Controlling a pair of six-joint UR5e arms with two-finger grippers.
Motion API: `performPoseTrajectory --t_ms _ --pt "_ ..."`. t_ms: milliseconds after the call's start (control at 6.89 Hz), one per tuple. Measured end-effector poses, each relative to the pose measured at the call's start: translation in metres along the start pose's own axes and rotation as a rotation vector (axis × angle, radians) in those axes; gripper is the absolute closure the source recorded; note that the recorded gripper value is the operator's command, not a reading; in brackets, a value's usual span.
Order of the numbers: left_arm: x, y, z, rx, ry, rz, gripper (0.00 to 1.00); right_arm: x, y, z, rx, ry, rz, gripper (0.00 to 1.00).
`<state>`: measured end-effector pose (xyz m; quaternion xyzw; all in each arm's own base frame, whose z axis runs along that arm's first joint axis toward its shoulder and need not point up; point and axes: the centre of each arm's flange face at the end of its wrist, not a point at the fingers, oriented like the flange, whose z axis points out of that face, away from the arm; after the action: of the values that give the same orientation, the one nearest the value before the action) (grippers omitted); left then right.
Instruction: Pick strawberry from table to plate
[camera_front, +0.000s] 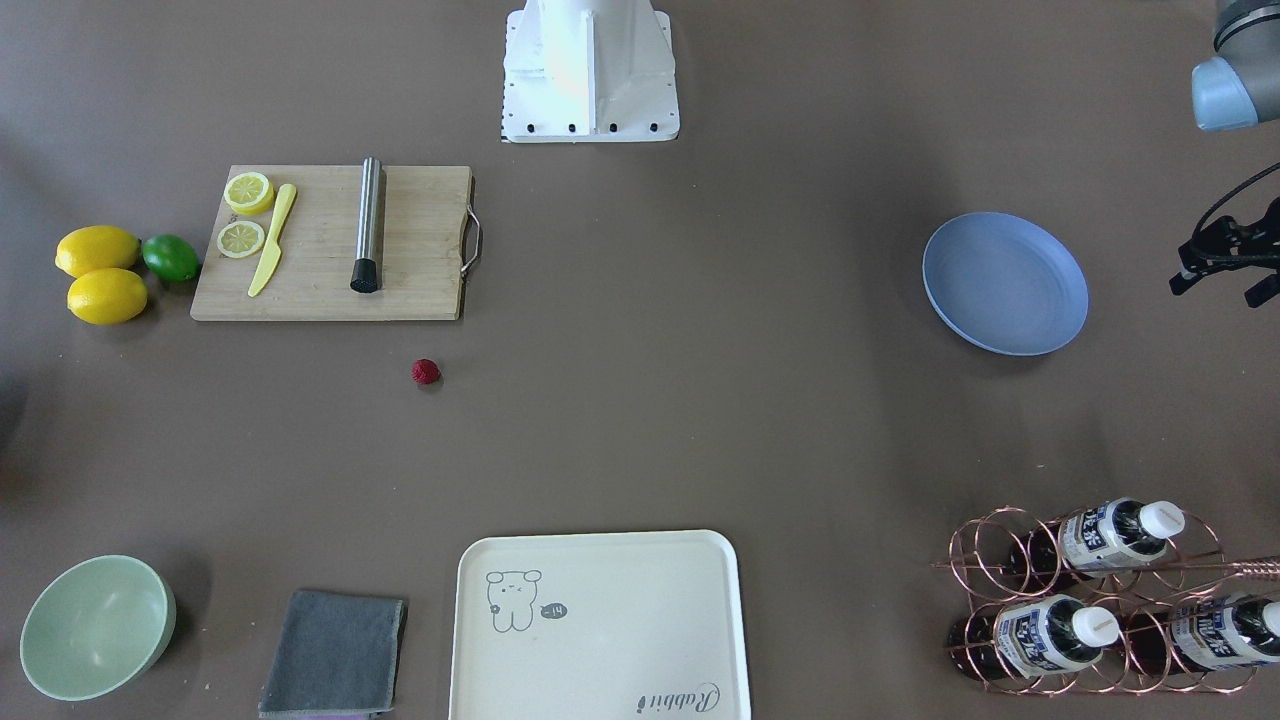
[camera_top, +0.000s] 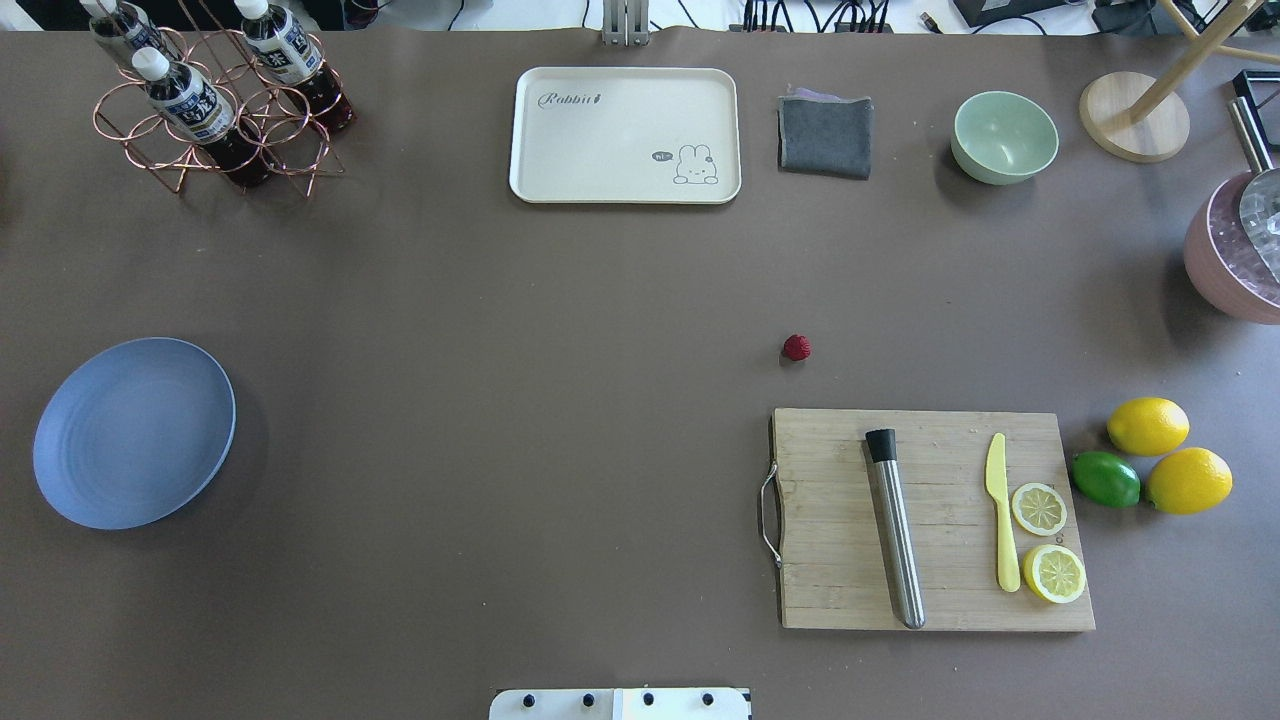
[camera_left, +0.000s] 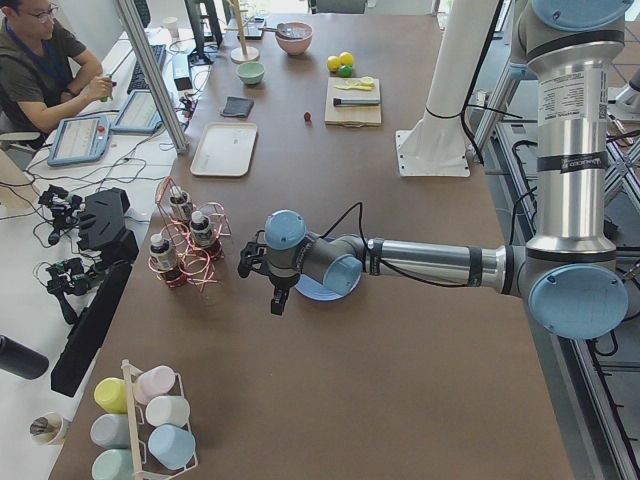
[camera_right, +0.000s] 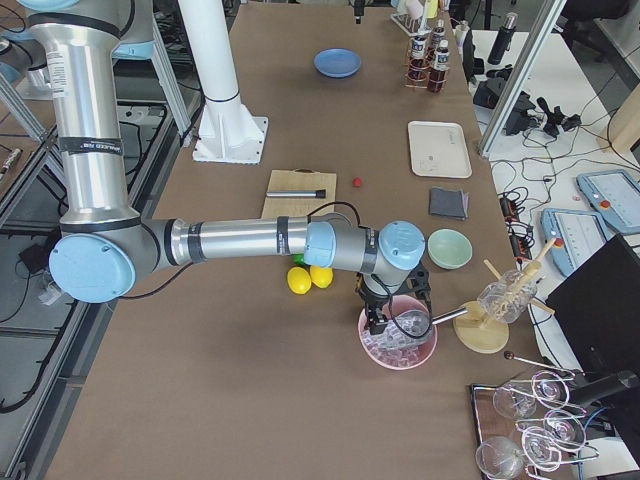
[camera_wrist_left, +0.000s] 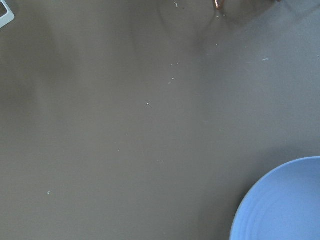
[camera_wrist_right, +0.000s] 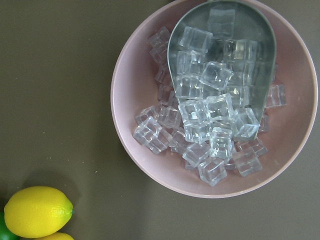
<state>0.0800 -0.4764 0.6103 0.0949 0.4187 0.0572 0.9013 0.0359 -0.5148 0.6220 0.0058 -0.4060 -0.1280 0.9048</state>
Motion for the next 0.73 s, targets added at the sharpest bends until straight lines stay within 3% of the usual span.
performPoseTrajectory --t_ms 290,435,726 --pt "0.005 0.012 0.058 0.013 0.030 0.009 0.07 -0.007 -0.004 -0.001 0.022 -0.023 -0.023 0.00" --pt "0.020 0.019 0.082 0.021 0.039 0.007 0.13 -0.011 -0.007 0.001 0.038 -0.032 -0.041 0.00" --pt "0.041 0.029 0.104 0.022 0.053 0.008 0.57 -0.015 -0.010 0.004 0.047 -0.036 -0.046 0.00"
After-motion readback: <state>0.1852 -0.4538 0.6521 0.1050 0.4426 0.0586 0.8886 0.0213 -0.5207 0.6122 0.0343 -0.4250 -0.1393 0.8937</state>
